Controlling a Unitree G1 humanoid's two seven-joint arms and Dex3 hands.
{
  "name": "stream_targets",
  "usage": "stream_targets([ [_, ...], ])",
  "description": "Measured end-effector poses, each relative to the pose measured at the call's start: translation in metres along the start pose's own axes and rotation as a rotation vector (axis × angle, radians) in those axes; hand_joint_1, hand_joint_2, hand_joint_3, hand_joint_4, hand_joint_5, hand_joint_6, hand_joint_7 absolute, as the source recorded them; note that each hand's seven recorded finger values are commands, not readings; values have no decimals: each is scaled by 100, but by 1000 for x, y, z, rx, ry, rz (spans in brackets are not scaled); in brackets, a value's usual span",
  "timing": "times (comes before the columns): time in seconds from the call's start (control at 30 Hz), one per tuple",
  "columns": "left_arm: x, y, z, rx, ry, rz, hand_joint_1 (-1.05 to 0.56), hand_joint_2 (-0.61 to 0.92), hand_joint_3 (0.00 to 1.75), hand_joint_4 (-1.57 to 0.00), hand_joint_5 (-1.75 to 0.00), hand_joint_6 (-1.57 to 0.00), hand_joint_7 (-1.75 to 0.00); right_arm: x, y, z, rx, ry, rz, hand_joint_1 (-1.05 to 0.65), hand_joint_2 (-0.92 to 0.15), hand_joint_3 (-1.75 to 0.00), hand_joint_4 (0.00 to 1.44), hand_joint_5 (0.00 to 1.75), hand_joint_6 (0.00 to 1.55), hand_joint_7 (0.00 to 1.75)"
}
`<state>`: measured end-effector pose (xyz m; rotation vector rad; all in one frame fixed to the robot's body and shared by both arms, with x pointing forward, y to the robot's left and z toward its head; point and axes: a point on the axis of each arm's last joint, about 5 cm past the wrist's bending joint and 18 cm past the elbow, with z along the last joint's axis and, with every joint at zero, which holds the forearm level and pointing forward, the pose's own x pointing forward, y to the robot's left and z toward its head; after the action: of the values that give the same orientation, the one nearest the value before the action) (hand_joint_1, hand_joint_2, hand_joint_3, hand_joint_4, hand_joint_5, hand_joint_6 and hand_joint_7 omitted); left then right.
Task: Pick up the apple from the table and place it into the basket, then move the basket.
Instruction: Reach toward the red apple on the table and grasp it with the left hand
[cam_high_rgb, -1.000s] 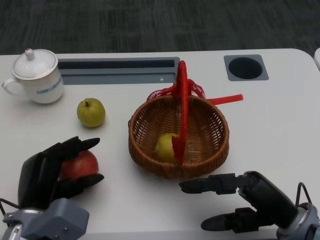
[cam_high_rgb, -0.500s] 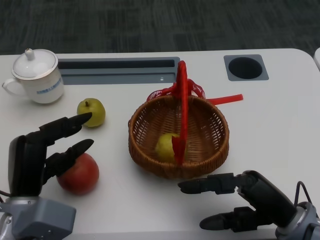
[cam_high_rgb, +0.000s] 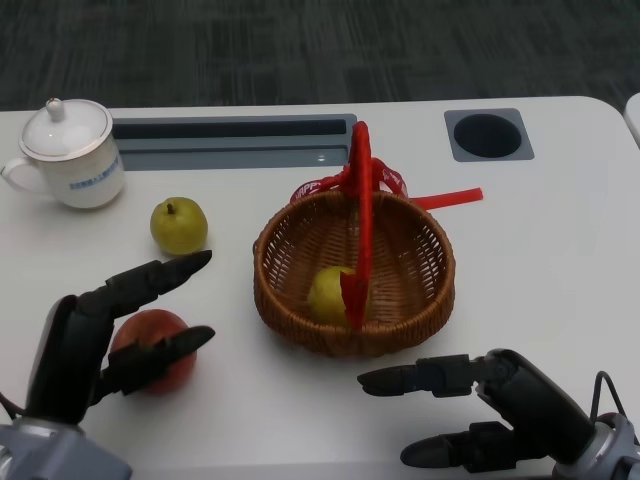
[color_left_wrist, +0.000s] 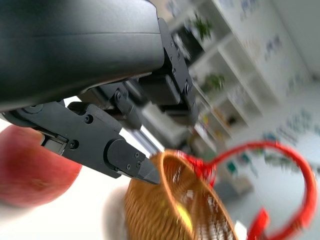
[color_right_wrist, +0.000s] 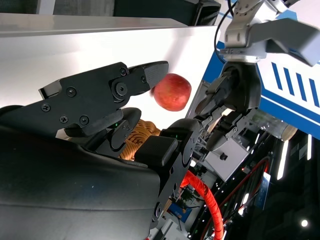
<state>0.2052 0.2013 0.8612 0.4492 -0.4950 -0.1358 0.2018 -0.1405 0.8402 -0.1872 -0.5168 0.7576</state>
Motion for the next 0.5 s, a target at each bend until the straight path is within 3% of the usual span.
stream_targets([
  [0.07,-3,16,2,39,4,-125,-70,81,1,-8,0,-11,0,0,0,0,0,0,0,-37,-86,0,86,0,77,0],
  [0.17,-8,33,5,86,56,-245,-80,80,0,-1,0,-1,0,0,0,0,0,0,0,-38,-86,0,86,0,77,0],
  [0.33,-20,33,3,210,164,-313,-85,81,1,0,0,0,0,1,-1,0,-1,-3,1,-38,-87,0,86,0,77,0],
  [0.5,-23,30,0,355,210,-302,-85,80,0,0,0,-1,0,2,-1,0,-1,-4,3,-38,-86,0,86,0,77,0],
])
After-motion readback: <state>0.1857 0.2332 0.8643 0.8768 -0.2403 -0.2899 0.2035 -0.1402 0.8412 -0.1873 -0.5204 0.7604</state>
